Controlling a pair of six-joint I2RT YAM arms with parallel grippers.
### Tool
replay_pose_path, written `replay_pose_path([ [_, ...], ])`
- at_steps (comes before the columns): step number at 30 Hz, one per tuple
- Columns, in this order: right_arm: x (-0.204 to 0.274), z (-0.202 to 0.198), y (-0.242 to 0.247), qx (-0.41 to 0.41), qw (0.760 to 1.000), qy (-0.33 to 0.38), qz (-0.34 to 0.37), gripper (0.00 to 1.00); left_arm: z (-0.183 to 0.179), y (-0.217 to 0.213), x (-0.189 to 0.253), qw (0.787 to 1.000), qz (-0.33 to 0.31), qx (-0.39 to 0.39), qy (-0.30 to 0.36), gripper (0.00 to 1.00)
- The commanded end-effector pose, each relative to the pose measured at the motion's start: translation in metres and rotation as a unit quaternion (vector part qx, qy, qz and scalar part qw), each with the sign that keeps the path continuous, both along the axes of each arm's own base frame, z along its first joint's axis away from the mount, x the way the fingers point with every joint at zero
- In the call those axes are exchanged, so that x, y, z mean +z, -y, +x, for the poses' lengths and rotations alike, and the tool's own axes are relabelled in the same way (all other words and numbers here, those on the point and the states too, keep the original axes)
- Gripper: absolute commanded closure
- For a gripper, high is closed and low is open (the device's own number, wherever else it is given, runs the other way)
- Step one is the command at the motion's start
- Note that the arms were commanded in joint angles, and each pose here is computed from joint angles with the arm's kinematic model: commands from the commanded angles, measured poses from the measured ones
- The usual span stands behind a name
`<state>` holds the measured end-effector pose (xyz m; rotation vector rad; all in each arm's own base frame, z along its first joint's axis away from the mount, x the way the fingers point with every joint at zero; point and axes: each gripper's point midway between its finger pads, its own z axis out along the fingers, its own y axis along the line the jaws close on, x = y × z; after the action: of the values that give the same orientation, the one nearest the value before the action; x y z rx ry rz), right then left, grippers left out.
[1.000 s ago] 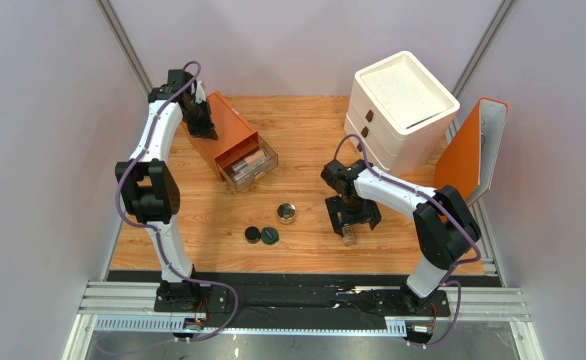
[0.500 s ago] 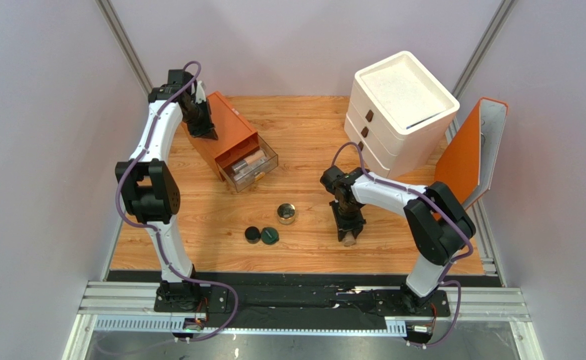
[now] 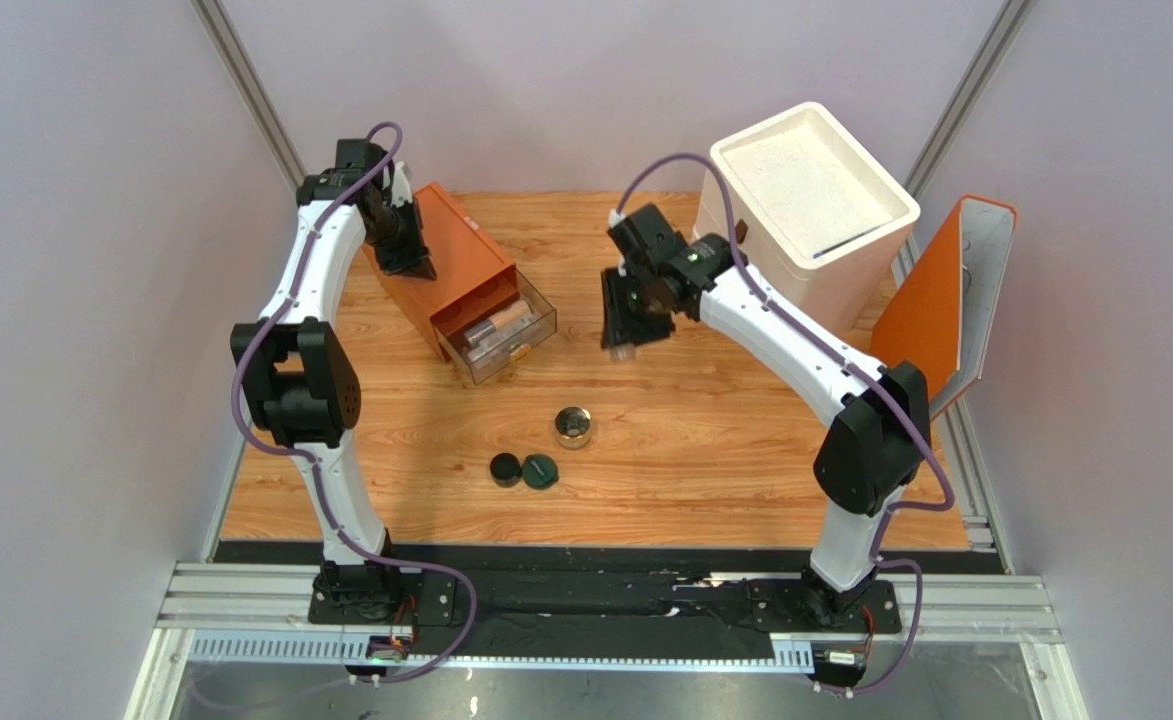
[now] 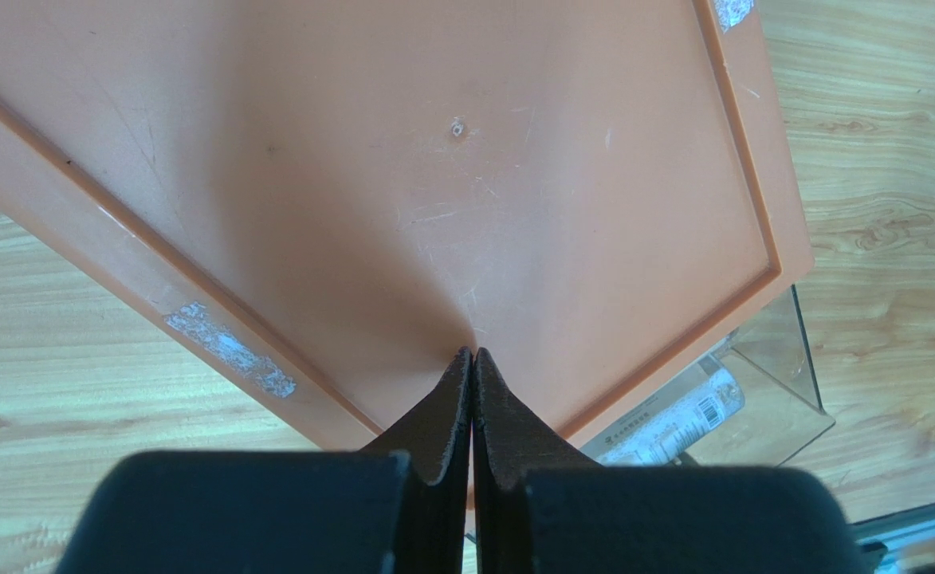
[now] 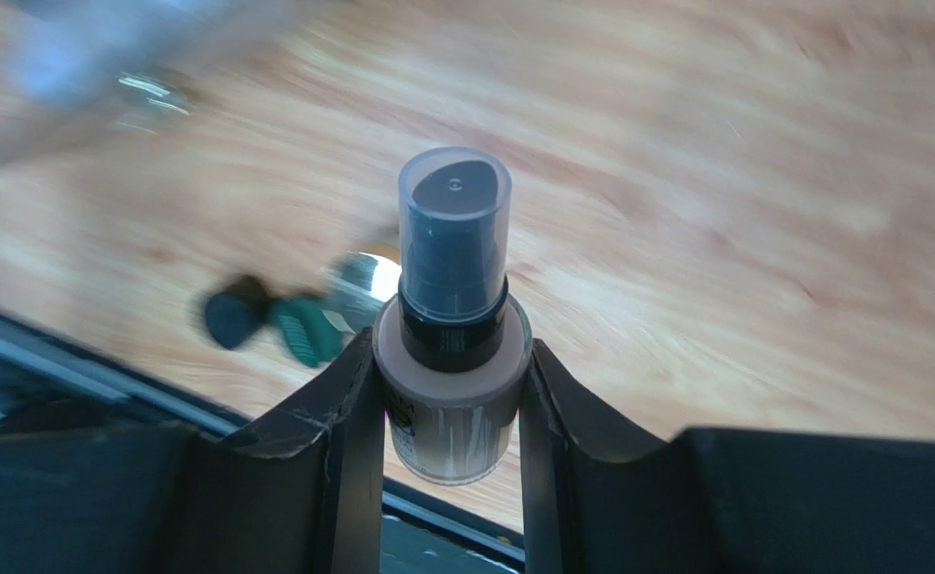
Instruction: Organize the makeup
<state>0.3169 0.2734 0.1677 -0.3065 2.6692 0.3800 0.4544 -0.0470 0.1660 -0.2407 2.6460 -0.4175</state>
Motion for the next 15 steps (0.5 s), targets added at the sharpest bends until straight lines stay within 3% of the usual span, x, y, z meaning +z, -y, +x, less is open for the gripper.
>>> replay_pose_path([
  [1, 0.05, 0.021, -0.062, 0.024, 0.992, 0.008, 0.126, 1.0, -0.018, -0.009, -0.037, 0.997, 0.019, -0.004, -0.07, 1.0],
  [8, 0.078, 0.052, -0.137, 0.026, 0.962, -0.013, 0.272, 1.0, -0.016, -0.007, -0.034, 0.998, 0.016, -0.006, -0.067, 1.0],
  [15, 0.085, 0.072, -0.186, 0.01, 0.936, -0.035, 0.35, 1.0, -0.017, -0.004, -0.036, 0.998, 0.006, -0.007, -0.07, 1.0],
])
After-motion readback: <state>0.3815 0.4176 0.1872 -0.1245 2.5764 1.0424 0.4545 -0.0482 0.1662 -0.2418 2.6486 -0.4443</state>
